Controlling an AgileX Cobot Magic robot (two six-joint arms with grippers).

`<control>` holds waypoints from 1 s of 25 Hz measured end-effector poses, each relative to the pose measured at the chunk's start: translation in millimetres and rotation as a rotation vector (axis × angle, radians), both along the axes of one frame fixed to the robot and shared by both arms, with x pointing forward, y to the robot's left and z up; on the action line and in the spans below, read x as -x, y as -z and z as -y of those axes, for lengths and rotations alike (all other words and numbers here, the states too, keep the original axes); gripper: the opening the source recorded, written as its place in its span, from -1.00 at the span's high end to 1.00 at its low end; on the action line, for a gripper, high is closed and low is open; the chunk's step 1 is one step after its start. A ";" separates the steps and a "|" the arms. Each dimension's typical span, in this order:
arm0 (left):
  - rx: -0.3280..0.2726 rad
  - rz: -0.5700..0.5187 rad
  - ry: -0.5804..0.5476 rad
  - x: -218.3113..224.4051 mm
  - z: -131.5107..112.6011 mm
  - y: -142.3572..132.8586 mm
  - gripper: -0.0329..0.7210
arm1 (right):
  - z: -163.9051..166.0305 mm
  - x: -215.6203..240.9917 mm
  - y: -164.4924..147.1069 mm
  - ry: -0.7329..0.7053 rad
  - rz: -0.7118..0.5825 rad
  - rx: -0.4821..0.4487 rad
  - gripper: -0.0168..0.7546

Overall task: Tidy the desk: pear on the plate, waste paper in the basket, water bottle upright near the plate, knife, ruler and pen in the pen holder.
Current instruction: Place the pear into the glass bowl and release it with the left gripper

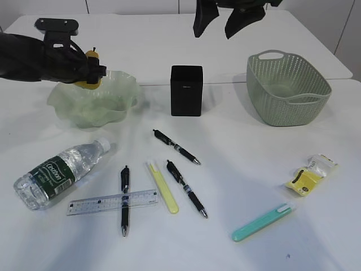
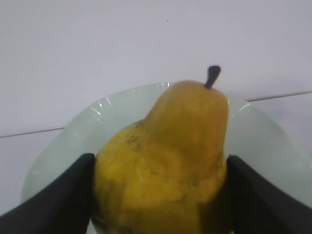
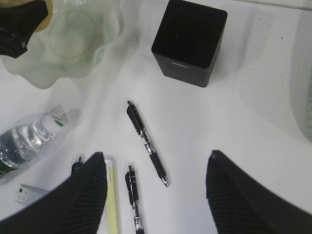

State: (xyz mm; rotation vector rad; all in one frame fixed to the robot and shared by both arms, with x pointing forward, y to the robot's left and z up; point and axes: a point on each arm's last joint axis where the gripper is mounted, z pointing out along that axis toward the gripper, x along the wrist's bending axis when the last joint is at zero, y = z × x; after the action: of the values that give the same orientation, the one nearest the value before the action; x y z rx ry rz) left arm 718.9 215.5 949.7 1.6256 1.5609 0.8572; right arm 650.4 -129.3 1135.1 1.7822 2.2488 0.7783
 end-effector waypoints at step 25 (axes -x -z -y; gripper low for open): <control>-0.003 -0.064 -0.006 -8.8 1.7 38.4 -0.43 | 2.1 -0.1 -0.7 0.005 0.009 0.021 -0.34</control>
State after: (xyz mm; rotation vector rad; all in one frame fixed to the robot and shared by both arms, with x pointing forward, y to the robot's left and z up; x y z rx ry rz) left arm 727.6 213.8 911.3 1.6662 1.6101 0.8185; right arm 650.5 -131.4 1135.8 1.7713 2.2379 0.7575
